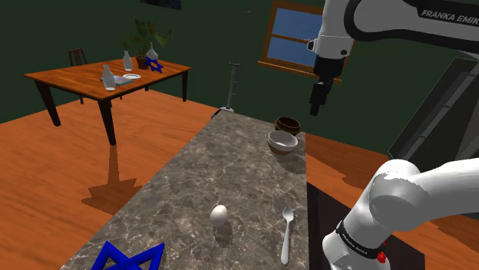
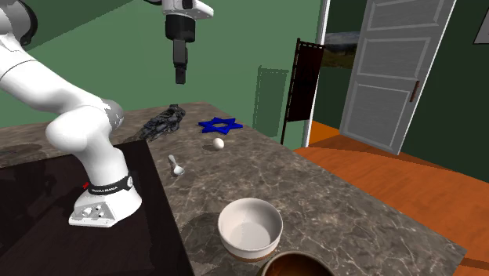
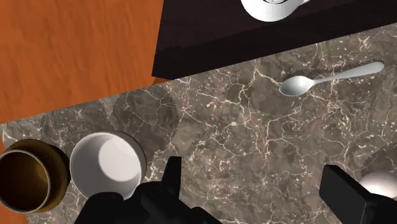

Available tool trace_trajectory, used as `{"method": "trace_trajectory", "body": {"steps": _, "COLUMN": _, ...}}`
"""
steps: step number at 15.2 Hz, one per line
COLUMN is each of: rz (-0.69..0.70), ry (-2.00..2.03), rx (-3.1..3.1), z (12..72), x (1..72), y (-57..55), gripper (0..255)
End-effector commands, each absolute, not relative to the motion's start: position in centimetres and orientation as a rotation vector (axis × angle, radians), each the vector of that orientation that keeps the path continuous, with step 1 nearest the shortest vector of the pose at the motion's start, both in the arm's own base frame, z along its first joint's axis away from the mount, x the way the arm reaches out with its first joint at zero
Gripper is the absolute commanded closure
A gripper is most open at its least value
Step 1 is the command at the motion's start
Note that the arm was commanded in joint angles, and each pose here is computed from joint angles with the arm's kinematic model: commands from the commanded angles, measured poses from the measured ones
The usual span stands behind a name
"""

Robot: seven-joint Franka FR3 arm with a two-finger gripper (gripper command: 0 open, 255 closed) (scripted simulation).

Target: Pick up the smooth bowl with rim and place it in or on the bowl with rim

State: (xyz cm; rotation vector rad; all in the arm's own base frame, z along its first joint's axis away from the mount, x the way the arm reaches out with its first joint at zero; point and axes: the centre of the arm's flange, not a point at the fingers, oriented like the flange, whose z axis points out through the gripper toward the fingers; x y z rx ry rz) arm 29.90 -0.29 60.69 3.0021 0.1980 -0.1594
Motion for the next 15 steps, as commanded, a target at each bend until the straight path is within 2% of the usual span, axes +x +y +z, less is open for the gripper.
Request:
{"method": "trace_trajectory", "body": {"steps": 1, "rz": -0.159, "ry": 0.198, "rx": 3.002, "z": 60.7, "x": 29.9, "y": -0.3, "gripper": 0}}
{"method": "trace_trajectory", "body": {"steps": 15, "rz": -0.187, "ry": 0.162, "rx": 2.986, "z": 46.4, "x": 38.9, "y": -7.9, "gripper": 0}}
